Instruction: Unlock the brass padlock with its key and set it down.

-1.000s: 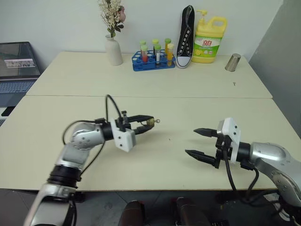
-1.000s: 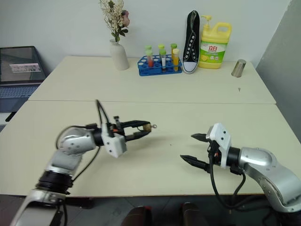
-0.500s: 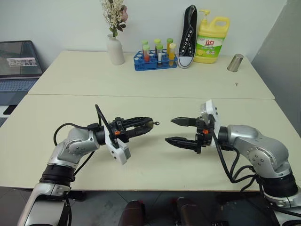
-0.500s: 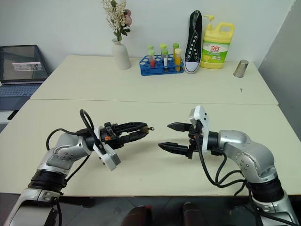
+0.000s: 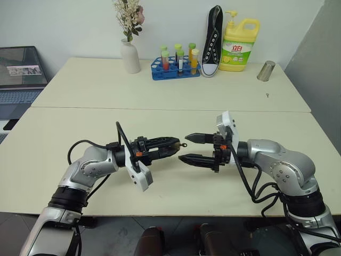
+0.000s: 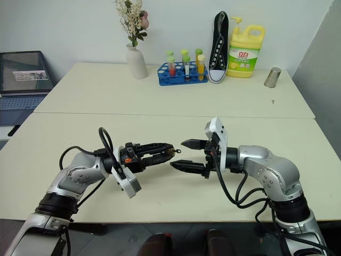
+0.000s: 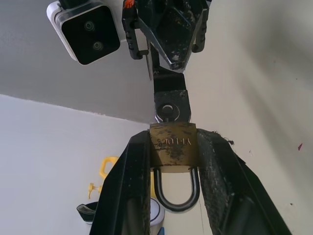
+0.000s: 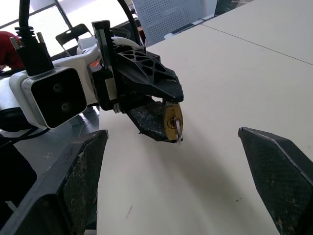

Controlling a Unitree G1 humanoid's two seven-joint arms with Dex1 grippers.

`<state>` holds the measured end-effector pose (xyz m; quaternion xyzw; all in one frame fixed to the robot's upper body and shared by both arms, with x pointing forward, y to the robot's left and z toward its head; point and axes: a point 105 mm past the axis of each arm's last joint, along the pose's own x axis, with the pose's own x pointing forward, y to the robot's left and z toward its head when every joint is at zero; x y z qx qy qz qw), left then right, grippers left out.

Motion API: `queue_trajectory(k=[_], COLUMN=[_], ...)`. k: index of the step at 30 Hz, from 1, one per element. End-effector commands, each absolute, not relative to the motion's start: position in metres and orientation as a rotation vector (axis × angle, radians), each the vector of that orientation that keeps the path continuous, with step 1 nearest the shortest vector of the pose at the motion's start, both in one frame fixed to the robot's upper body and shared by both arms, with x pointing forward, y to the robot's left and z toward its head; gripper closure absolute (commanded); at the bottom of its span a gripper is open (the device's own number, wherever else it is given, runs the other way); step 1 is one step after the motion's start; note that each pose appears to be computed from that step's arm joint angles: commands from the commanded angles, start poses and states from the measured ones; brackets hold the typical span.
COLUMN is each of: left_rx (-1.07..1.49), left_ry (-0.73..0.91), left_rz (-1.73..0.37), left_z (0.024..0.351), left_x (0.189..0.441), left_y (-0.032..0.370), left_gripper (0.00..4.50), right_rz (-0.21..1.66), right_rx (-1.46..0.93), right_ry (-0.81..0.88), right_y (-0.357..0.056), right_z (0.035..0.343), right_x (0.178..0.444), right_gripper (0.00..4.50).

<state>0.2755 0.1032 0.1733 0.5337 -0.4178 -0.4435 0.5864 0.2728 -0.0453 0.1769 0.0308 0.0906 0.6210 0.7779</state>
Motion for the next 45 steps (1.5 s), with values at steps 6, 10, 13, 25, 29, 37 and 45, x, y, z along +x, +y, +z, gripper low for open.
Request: queue_trajectory(k=[6,10,13,25,29,37,45], left_rx=[1.245,1.248,1.250,1.267,1.275,1.290,1.312], left_ry=[-1.031,-1.029,-1.026,-1.024,-1.025,-1.034,-1.035], left_rz=[-1.025,-1.028,-1.030,-1.054,-1.065,-1.076,-1.079], left_z=[0.182,0.180,0.179,0.172,0.170,0.168,0.164], left_x=[0.270,0.269,0.268,0.265,0.263,0.260,0.258], left_y=[0.100,0.101,0.102,0.103,0.104,0.105,0.108], left_gripper=[3.53,3.53,3.53,3.53,3.53,3.53,3.53], right_rz=[1.373,1.384,1.391,1.429,1.424,1.394,1.391], right_rx=[0.094,0.111,0.114,0.225,0.293,0.416,0.541], right_ry=[0.161,0.166,0.173,0.316,0.420,0.553,0.669], right_y=[-0.045,-0.046,-0.046,-0.045,-0.047,-0.047,-0.046], right_z=[0.190,0.192,0.192,0.193,0.193,0.197,0.196], right_x=[0.269,0.267,0.267,0.263,0.265,0.272,0.274], right_gripper=[3.13,4.50,4.50,4.50,4.50,4.50,4.50])
